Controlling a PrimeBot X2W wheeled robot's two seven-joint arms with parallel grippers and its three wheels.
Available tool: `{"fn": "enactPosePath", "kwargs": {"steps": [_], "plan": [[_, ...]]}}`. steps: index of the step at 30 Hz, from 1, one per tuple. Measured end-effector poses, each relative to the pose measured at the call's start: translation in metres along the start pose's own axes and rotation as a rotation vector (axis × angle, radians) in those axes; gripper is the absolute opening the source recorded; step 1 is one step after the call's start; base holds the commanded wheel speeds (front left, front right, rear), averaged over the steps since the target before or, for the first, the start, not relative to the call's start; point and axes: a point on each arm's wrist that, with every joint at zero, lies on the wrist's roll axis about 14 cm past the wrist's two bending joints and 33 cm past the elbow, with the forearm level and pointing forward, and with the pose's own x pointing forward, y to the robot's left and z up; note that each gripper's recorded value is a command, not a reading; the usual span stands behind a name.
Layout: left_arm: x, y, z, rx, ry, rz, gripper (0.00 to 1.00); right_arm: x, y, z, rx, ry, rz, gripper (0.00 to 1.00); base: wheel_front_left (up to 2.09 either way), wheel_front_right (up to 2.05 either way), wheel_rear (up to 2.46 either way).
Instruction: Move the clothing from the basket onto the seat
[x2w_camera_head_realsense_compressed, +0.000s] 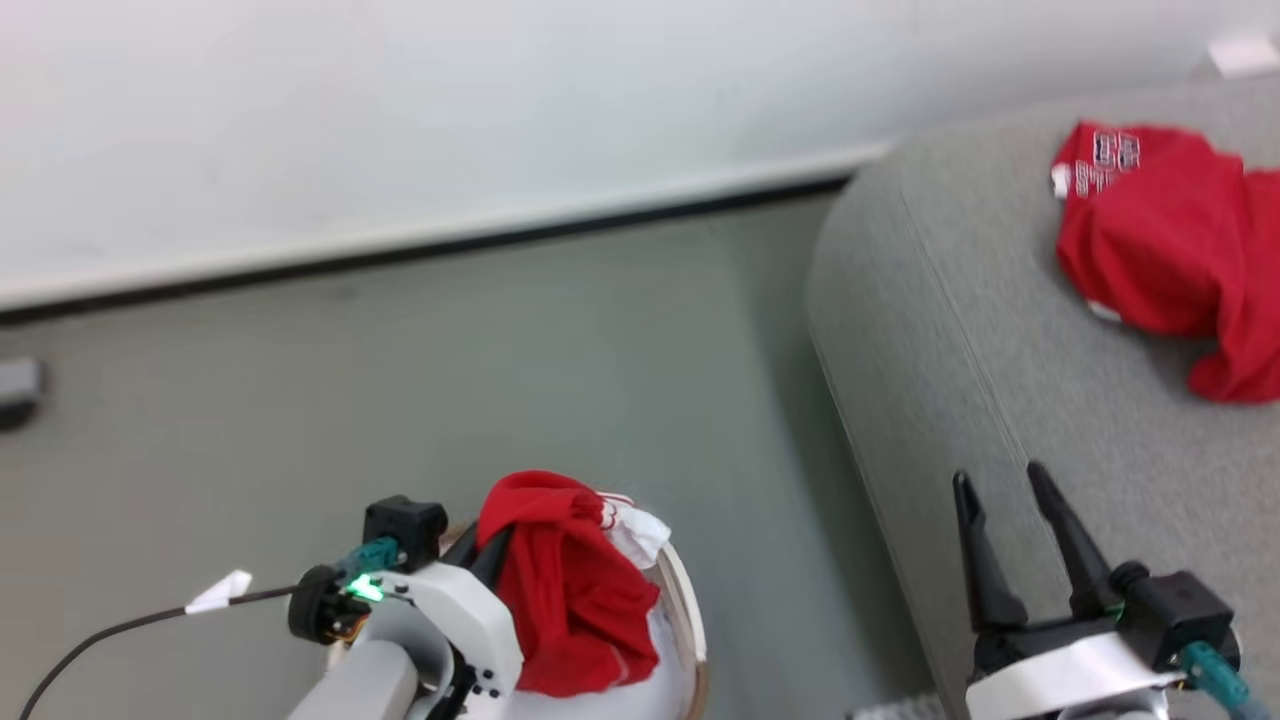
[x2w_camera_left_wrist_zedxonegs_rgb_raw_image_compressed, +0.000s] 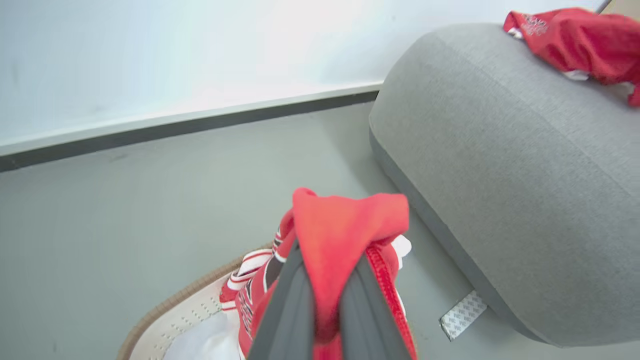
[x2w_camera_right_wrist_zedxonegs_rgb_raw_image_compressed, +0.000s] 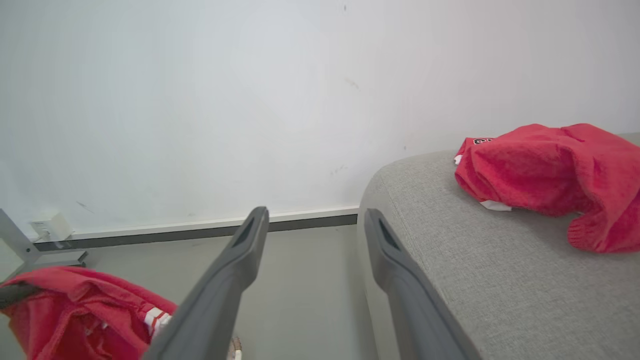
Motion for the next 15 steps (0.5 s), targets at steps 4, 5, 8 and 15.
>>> {"fn": "enactPosePath", "kwargs": {"steps": [4, 5, 8, 15], "plan": [[-0.023, -0.007, 0.042, 0.041, -0.104, 0.012, 0.0, -0.01, 0.02, 0.011, 0.012, -0.036, 0.057, 1.0, 0.0, 0.0, 0.0], [-0.028, -0.009, 0.053, 0.048, -0.13, 0.016, 0.0, -0.012, 0.024, 0.015, 0.013, -0.046, 0.07, 1.0, 0.0, 0.0, 0.0], [-0.047, -0.017, 0.085, 0.079, -0.208, 0.022, 0.0, -0.019, 0.038, 0.024, 0.009, -0.076, 0.116, 1.0, 0.0, 0.0, 0.0], [-0.087, -0.037, 0.146, 0.131, -0.347, 0.016, 0.0, -0.027, 0.068, 0.047, -0.026, -0.146, 0.211, 1.0, 0.0, 0.0, 0.0]]}}
